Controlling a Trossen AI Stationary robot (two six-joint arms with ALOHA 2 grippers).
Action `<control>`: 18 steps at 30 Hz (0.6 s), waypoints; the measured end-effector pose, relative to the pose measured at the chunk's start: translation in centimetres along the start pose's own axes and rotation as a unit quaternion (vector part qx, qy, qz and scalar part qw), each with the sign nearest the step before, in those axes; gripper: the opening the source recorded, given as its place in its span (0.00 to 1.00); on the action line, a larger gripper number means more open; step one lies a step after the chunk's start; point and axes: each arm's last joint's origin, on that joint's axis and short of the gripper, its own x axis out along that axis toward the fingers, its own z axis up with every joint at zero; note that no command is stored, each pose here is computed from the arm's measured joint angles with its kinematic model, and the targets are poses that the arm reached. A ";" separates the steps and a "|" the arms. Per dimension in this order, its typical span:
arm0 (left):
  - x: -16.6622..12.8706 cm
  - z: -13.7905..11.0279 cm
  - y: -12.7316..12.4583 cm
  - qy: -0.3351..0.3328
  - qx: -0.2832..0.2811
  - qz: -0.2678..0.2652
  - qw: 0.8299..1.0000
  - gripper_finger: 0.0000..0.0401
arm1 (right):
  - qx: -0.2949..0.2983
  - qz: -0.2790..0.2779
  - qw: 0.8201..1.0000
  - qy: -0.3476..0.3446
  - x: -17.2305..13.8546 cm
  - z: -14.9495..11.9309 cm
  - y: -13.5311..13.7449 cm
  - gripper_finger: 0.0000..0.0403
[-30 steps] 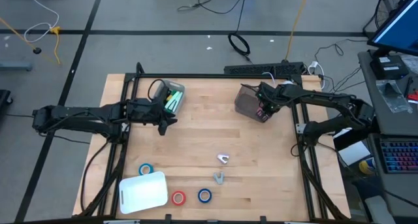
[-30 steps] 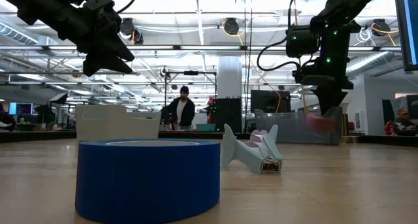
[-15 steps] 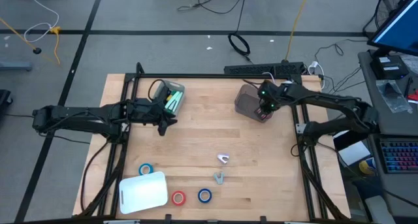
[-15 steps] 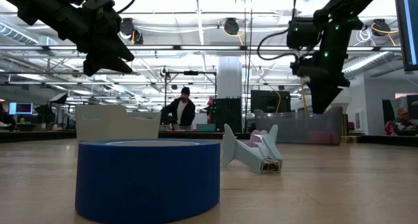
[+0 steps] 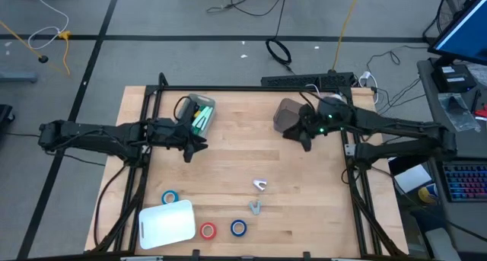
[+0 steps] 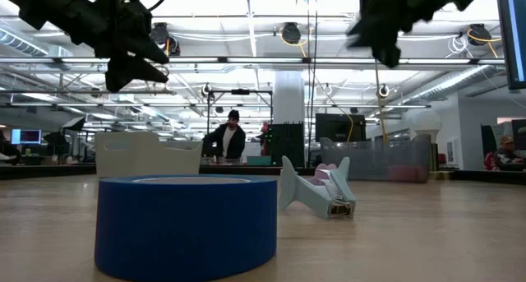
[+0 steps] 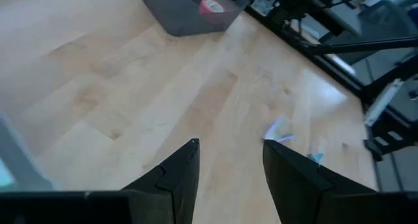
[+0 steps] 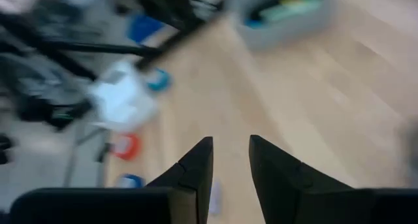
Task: Pick and place Stapler, Stapler remover, tape
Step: Put the red tape into the black bin
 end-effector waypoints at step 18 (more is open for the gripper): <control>-1.3 -0.7 -5.9 -0.014 0.008 -0.085 0.996 0.42 | -0.124 0.158 0.979 -0.040 0.0 -2.0 7.4 0.23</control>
